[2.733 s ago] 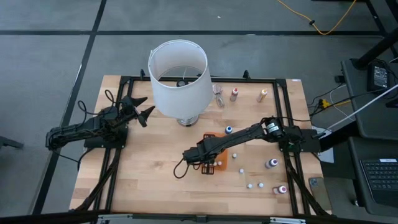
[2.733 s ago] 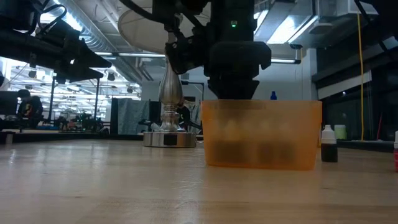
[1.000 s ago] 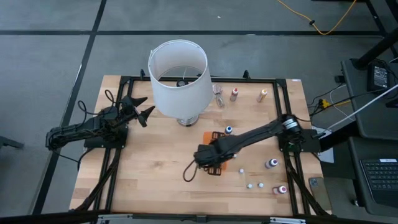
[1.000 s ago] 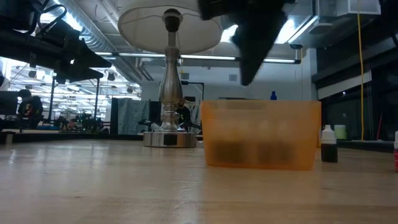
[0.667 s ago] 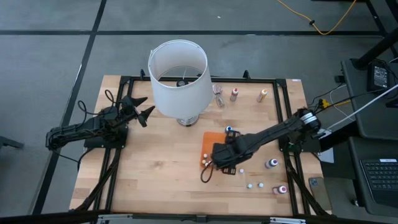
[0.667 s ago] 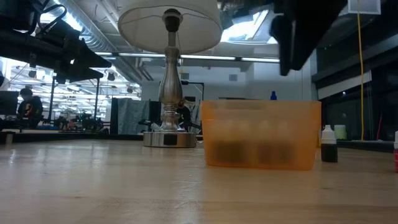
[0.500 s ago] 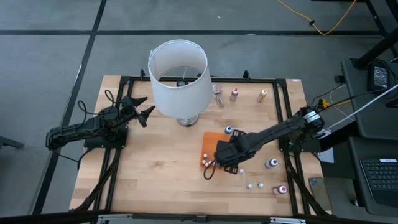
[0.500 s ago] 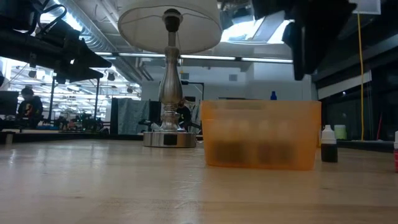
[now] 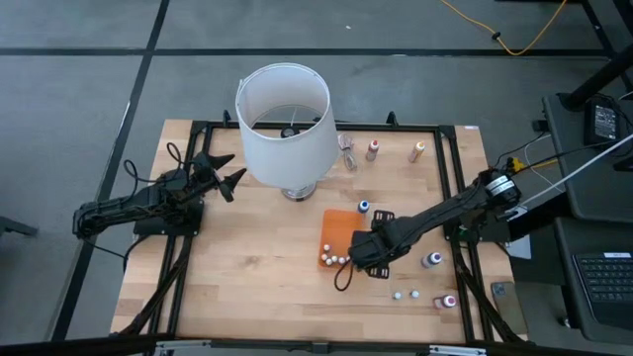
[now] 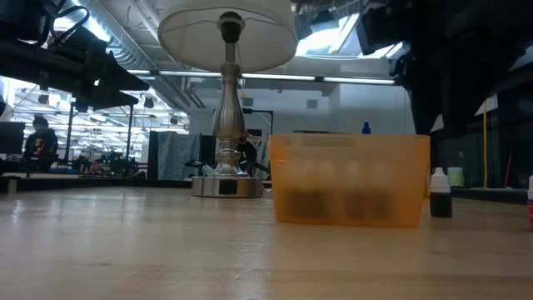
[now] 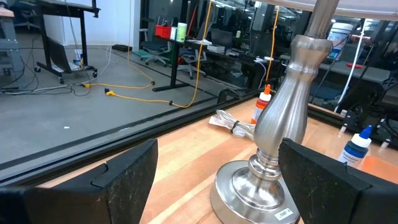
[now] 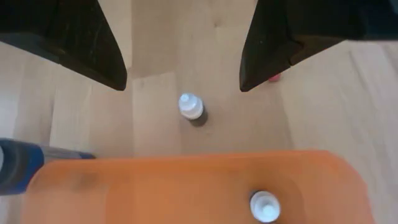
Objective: Pick & Place food coloring
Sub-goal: Put the small black food coloring bottle into the orange bin
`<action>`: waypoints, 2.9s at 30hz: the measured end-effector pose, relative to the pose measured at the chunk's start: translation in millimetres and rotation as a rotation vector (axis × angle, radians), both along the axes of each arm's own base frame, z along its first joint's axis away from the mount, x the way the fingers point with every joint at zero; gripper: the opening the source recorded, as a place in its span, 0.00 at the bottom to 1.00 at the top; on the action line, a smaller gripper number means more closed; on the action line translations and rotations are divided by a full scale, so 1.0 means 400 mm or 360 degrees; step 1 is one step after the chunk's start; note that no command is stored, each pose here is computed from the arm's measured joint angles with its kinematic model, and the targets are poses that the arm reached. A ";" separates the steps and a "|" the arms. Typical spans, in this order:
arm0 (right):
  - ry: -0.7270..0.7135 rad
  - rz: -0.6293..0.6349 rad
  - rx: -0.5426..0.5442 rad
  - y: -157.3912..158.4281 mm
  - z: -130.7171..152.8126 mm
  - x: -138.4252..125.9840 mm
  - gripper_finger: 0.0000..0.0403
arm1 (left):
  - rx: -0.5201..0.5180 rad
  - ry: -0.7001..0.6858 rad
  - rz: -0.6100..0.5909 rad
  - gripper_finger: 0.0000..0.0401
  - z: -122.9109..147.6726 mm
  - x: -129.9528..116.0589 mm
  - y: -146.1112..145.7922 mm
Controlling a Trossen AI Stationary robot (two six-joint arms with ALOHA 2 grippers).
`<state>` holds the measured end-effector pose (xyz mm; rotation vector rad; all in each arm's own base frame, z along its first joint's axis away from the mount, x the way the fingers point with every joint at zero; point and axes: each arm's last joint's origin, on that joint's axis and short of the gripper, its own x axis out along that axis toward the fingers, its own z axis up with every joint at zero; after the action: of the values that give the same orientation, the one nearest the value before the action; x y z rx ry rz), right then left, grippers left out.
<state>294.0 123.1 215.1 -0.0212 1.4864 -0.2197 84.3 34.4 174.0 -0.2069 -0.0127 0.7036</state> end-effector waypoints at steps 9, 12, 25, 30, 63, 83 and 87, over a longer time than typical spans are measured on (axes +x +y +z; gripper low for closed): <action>-0.0016 0.0110 -0.0015 -0.009 -0.045 -0.017 0.77 | 0.0000 0.0000 0.0000 0.80 0.000 0.000 0.000; -0.0025 0.0117 -0.0019 -0.011 -0.059 -0.019 0.77 | 0.0000 0.0000 0.0000 0.80 0.000 0.000 0.000; -0.0051 0.0171 -0.0013 -0.027 -0.115 -0.028 0.77 | 0.0000 0.0000 0.0000 0.80 0.000 0.000 0.000; -0.0056 0.0162 -0.0017 -0.035 -0.117 -0.025 0.77 | 0.0000 -0.0001 0.0000 0.80 0.000 0.000 0.000; -0.0009 0.0118 0.0032 -0.048 -0.114 -0.024 0.12 | 0.0000 0.0000 0.0000 0.80 0.000 0.000 0.000; 0.0091 0.0099 0.0029 -0.033 0.016 -0.003 0.15 | 0.0000 0.0000 0.0000 0.80 0.000 0.000 0.000; 0.0061 0.0091 0.0040 -0.028 0.073 0.011 0.14 | 0.0000 0.0000 0.0000 0.80 0.000 0.000 0.000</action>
<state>298.6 111.9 244.4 -0.0475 1.5242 -0.1551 84.3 34.4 174.0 -0.2070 -0.0126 0.7037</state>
